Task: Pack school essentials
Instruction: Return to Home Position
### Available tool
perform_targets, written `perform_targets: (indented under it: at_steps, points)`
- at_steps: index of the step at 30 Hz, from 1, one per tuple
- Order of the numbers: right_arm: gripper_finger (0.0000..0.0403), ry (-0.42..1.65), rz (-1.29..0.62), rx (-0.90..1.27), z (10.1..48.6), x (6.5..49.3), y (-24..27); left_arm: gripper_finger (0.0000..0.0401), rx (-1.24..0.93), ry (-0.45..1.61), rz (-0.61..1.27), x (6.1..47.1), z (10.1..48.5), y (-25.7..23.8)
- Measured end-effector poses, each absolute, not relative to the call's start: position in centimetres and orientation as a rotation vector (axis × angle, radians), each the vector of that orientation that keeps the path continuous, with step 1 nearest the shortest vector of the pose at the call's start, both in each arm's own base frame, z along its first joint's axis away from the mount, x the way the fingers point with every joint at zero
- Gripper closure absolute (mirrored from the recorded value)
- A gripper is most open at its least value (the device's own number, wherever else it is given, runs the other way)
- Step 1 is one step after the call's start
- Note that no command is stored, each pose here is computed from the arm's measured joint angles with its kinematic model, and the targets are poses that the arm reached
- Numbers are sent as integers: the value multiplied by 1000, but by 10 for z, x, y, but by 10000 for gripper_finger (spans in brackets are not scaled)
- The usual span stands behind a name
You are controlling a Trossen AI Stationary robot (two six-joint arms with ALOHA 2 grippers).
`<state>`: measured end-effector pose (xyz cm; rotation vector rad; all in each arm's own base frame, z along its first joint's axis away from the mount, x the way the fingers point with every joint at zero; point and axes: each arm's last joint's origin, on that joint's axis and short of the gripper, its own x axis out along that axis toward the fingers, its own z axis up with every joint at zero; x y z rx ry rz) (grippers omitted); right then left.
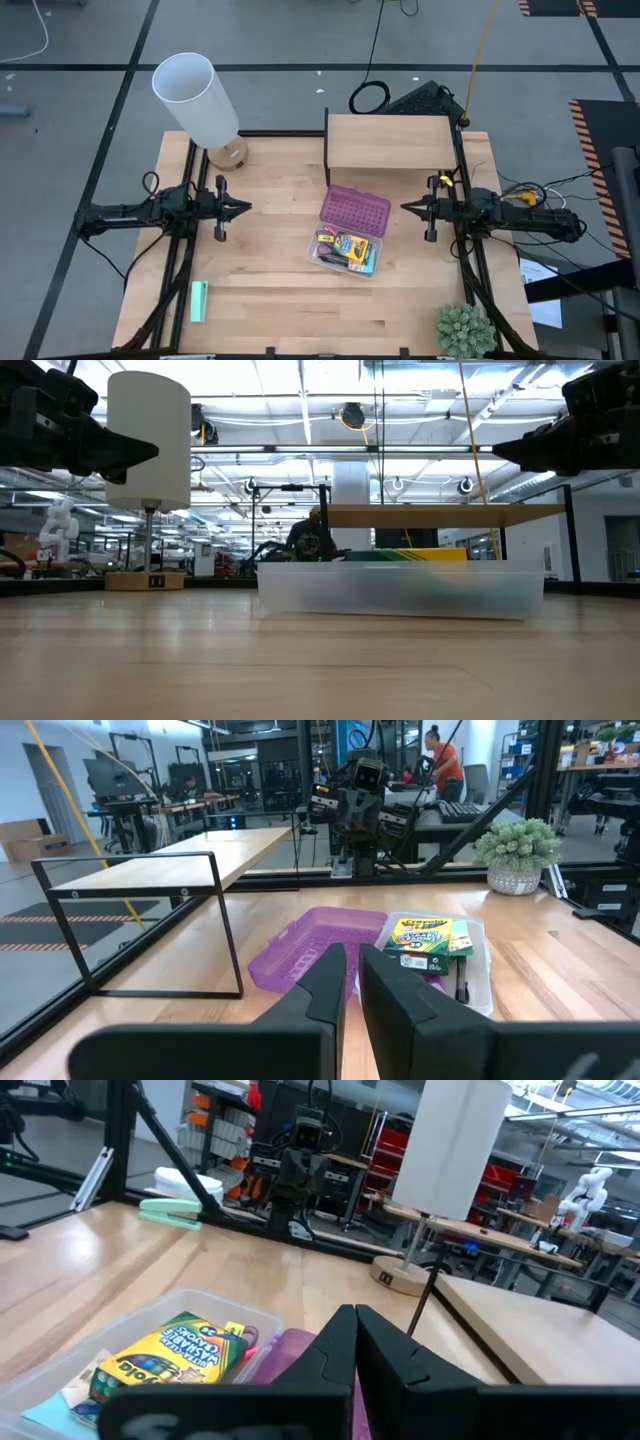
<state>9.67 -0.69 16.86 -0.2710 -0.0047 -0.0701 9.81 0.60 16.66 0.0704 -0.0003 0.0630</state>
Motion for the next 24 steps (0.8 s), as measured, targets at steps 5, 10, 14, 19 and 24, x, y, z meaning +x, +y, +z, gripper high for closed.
perform_targets:
  at_steps: [5, 10, 14, 19, 24]
  points:
    - [403, -16, -74, -275, 170, 97, -7, 366, 70, -1, 63, 98, 167, 6]
    - [403, -17, -75, -275, 170, 97, -7, 366, 70, -1, 63, 98, 167, 6]
    - [403, -18, -75, -275, 170, 97, -7, 366, 70, 0, 63, 98, 167, 6]
    - [403, -19, -75, -275, 170, 97, -7, 366, 70, 0, 63, 98, 167, 6]
    - [403, -19, -75, -275, 170, 97, -7, 366, 70, 0, 63, 98, 167, 6]
